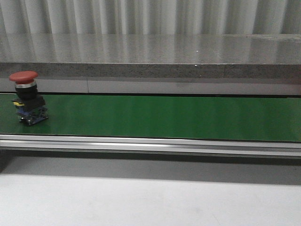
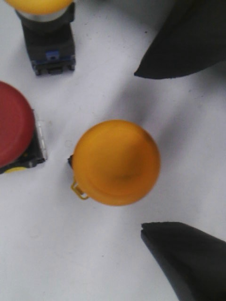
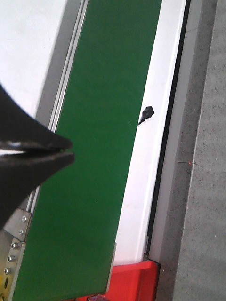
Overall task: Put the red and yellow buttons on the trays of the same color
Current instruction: 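Grasp a yellow button on the table with the left gripper, then set the yellow button on the belt and open the left gripper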
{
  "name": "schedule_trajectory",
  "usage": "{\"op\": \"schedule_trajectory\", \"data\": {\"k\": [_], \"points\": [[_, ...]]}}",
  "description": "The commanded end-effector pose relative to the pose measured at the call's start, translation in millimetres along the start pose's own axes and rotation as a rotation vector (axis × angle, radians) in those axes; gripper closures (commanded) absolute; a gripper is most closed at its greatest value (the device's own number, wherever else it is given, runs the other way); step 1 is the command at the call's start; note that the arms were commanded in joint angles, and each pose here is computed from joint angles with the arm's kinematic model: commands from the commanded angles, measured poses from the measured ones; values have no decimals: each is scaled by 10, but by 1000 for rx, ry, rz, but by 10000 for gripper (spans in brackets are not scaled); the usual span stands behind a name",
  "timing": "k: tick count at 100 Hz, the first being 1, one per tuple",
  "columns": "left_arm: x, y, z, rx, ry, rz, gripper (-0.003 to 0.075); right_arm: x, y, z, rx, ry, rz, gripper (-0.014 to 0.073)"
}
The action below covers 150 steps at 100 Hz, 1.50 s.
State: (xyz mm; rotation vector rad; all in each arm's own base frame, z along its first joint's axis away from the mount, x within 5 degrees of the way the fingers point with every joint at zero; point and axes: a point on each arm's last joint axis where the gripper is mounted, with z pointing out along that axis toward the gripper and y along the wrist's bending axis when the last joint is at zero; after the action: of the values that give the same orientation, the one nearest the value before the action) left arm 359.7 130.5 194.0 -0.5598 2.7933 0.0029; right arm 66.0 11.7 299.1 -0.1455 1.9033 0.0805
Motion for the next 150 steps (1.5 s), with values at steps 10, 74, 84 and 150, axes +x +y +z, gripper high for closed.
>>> {"op": "schedule_trajectory", "data": {"k": [10, 74, 84, 150], "points": [[-186, -3, -122, 9, -163, -10, 134, -133, -13, -31, 15, -83, -8, 661], [-254, -3, -144, 9, -241, -10, 552, -133, -13, -31, 15, -83, -8, 661], [-213, -6, -275, 10, -270, -9, 552, -133, -13, -31, 15, -83, -8, 661], [547, -778, -1129, 137, -384, 214, 552, -133, -13, -31, 15, -83, -8, 661]]}}
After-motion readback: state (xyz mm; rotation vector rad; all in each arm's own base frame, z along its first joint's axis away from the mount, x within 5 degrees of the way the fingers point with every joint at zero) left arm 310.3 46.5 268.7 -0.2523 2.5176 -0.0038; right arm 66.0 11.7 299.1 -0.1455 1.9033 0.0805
